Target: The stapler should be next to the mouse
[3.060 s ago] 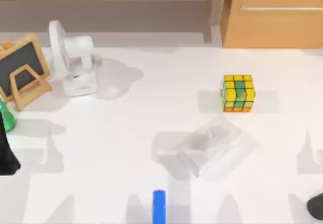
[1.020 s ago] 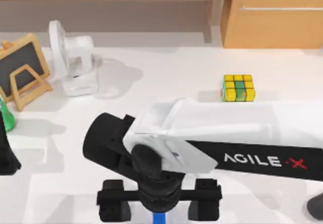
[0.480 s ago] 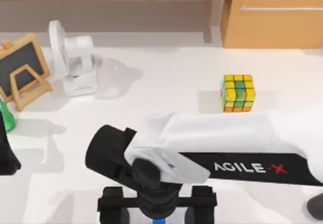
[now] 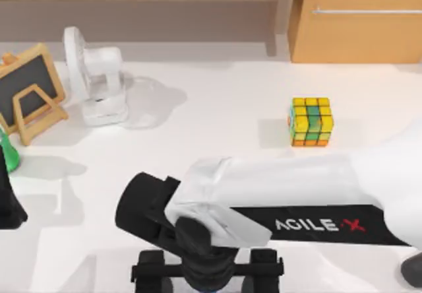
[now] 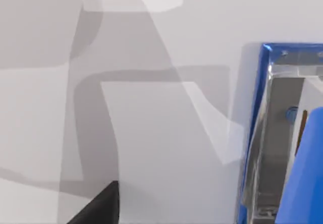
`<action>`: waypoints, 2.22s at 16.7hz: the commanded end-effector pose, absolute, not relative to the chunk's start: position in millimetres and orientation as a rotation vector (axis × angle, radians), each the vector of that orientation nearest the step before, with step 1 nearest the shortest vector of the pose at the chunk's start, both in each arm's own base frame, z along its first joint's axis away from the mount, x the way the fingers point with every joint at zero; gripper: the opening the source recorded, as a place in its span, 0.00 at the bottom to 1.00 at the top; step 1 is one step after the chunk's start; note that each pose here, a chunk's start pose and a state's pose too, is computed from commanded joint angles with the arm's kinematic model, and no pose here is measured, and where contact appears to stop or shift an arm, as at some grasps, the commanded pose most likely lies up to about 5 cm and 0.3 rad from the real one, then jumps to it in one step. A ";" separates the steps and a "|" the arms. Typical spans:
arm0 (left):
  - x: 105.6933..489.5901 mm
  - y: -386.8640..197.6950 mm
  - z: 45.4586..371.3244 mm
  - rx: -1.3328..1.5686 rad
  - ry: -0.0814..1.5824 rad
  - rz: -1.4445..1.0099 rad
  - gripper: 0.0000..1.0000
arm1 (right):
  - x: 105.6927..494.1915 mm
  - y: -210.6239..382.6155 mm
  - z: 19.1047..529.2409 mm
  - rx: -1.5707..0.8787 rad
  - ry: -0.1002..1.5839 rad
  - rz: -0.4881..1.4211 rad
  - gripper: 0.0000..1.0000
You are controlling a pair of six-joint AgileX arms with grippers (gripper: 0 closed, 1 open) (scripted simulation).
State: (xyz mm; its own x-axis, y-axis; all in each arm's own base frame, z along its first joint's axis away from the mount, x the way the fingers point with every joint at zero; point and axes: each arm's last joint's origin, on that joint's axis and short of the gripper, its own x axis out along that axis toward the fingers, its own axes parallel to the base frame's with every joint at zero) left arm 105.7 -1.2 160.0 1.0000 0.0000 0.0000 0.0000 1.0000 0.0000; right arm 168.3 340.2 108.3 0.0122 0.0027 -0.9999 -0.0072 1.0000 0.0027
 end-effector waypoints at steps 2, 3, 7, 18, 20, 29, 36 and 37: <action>105.7 -1.2 160.0 0.000 0.000 0.000 1.00 | 168.3 340.2 108.3 -0.004 1.559 0.008 0.70; 105.7 -1.2 160.0 0.000 0.000 0.000 1.00 | 168.3 340.2 108.3 -0.004 1.559 0.008 0.62; 105.7 -1.2 160.0 0.000 0.000 0.000 1.00 | 168.3 340.2 108.3 -0.004 1.559 0.008 0.32; 105.7 -1.2 160.0 0.000 0.000 0.000 1.00 | 168.3 340.2 108.3 -0.004 1.559 0.008 0.00; 105.7 -1.2 160.0 0.000 0.000 0.000 1.00 | 168.5 338.0 114.6 -0.011 1.551 0.011 0.00; 105.7 -1.2 160.0 0.000 0.000 0.000 1.00 | 168.5 338.0 144.6 -0.011 1.551 0.011 0.00; 105.7 -1.2 160.0 0.000 0.000 0.000 1.00 | 202.4 322.5 179.3 0.086 1.517 0.110 0.00; 105.7 -1.2 160.0 0.000 0.000 0.000 1.00 | 216.2 311.9 190.2 0.111 1.500 0.137 0.00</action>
